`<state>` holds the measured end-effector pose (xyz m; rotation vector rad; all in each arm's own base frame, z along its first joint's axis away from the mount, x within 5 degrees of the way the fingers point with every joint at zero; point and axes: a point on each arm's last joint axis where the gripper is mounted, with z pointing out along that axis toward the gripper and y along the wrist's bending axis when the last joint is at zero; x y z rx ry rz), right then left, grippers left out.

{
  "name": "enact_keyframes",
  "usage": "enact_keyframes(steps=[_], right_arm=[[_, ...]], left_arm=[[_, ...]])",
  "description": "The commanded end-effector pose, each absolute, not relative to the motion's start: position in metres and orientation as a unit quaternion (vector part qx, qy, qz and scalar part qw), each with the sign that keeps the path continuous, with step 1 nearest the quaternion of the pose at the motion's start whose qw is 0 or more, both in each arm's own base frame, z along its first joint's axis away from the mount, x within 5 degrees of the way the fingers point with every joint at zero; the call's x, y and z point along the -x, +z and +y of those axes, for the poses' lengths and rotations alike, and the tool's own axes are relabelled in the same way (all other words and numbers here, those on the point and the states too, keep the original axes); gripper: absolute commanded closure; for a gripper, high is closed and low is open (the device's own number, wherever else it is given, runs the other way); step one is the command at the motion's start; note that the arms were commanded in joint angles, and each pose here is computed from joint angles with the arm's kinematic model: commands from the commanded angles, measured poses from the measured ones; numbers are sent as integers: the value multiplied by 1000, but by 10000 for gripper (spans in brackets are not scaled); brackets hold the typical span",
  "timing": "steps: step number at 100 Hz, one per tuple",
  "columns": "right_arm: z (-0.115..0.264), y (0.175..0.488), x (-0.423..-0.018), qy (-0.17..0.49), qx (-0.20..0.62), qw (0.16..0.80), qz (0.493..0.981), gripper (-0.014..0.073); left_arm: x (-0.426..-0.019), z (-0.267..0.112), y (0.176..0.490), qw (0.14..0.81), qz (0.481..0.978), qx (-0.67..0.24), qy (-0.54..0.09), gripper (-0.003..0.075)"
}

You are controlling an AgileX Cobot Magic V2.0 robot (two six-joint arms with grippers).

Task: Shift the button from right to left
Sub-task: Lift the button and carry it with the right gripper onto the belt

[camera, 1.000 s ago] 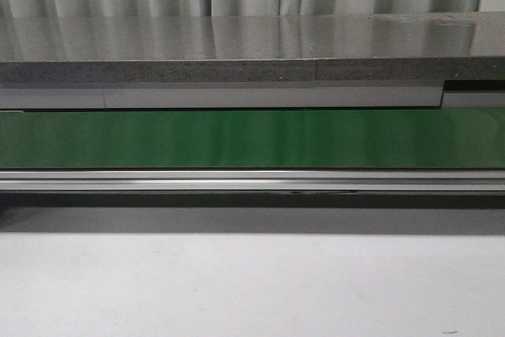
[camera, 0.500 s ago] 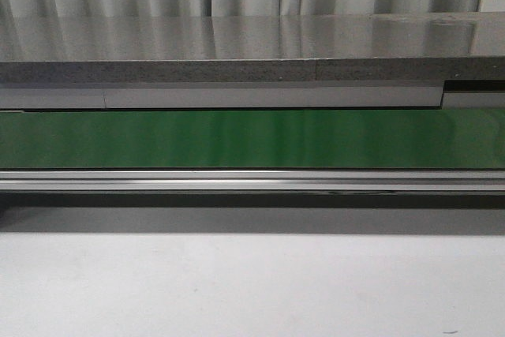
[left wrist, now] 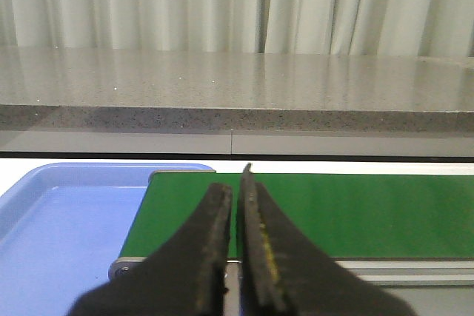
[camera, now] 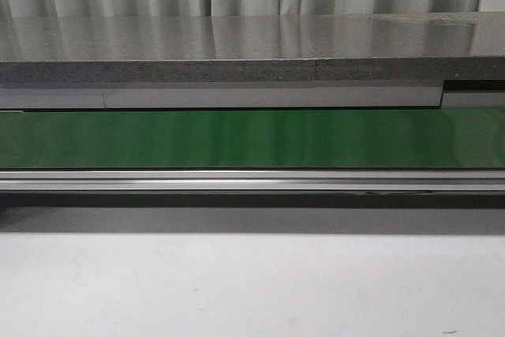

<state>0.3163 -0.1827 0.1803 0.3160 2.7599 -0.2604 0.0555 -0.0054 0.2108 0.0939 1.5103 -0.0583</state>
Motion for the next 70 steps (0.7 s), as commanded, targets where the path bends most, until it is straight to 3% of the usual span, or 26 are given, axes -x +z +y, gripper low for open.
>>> enact_keyframes(steps=[1, 30, 70], right_arm=[[-185, 232, -318, -116, -118, 252, 954, 442], [-154, 288, -310, -51, -150, 304, 939, 442], [-85, 287, -327, -10, -54, 290, 955, 442]], left_arm=[[-54, -6, 206, 750, 660, -39, -32, 715], [-54, -6, 206, 750, 660, -39, -32, 715], [-54, -6, 206, 750, 660, -39, -32, 715]])
